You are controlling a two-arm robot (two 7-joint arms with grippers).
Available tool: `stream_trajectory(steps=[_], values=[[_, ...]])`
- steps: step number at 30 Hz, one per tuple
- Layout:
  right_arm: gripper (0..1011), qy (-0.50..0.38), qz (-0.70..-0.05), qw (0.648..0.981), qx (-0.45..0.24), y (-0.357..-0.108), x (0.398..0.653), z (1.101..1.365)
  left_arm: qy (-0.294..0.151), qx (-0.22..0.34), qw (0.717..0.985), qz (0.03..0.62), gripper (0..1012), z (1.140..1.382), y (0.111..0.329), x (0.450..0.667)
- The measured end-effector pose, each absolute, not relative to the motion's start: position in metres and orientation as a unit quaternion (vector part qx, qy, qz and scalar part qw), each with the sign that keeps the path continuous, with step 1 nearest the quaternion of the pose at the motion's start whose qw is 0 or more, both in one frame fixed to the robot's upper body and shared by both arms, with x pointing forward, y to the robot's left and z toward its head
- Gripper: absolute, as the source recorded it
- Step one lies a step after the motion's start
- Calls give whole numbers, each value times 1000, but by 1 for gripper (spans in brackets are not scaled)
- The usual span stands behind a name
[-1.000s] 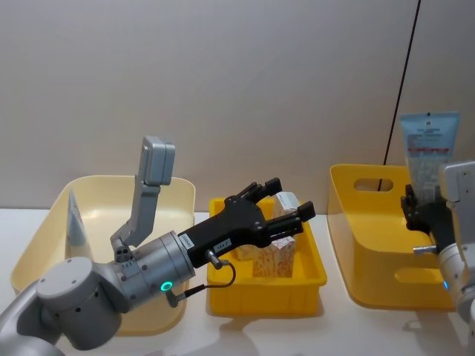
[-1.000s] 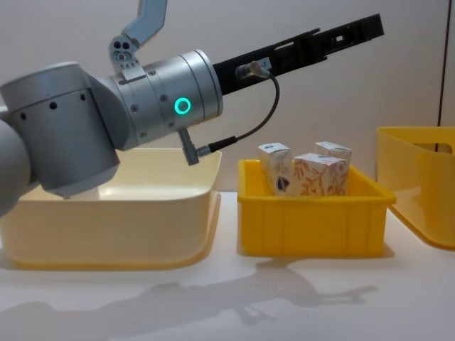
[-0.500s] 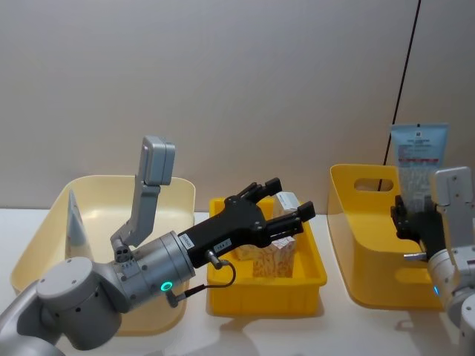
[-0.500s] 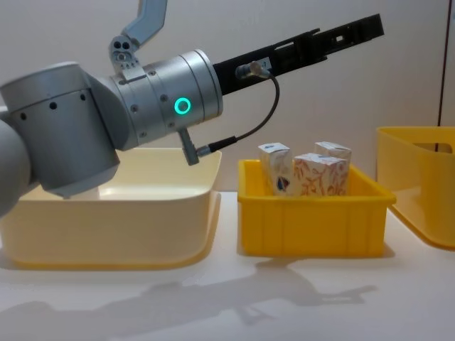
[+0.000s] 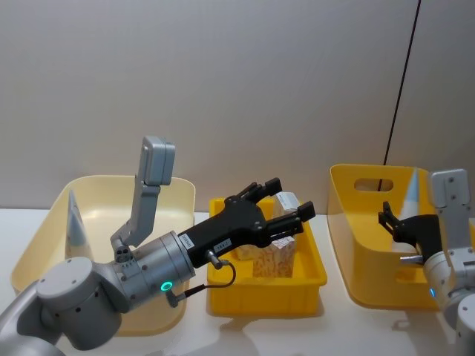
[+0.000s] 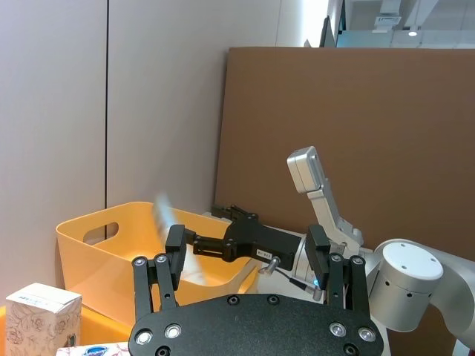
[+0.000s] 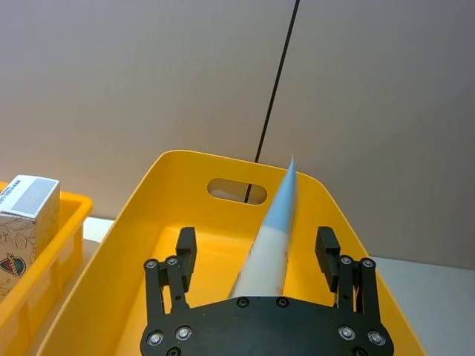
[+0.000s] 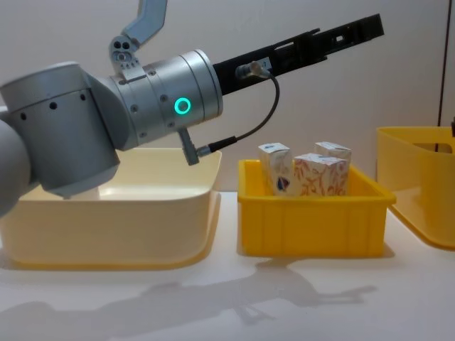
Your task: Bimanual collaborative sorting of washing and personal care products
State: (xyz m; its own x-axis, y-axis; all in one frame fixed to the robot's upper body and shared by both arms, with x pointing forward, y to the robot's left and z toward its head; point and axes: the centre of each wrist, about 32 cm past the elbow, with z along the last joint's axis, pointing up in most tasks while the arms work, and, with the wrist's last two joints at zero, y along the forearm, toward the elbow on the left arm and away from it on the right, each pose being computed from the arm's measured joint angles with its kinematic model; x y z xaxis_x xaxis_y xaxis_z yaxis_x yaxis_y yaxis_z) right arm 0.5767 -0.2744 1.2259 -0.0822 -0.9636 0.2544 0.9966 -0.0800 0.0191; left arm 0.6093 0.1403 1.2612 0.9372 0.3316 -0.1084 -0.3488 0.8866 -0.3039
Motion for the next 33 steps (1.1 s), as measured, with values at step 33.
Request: stream_trajectory(steps=[33], values=[[1001, -93, -707, 701, 8, -277, 567, 1238, 26, -158, 970, 183, 1000, 1259, 142, 607]])
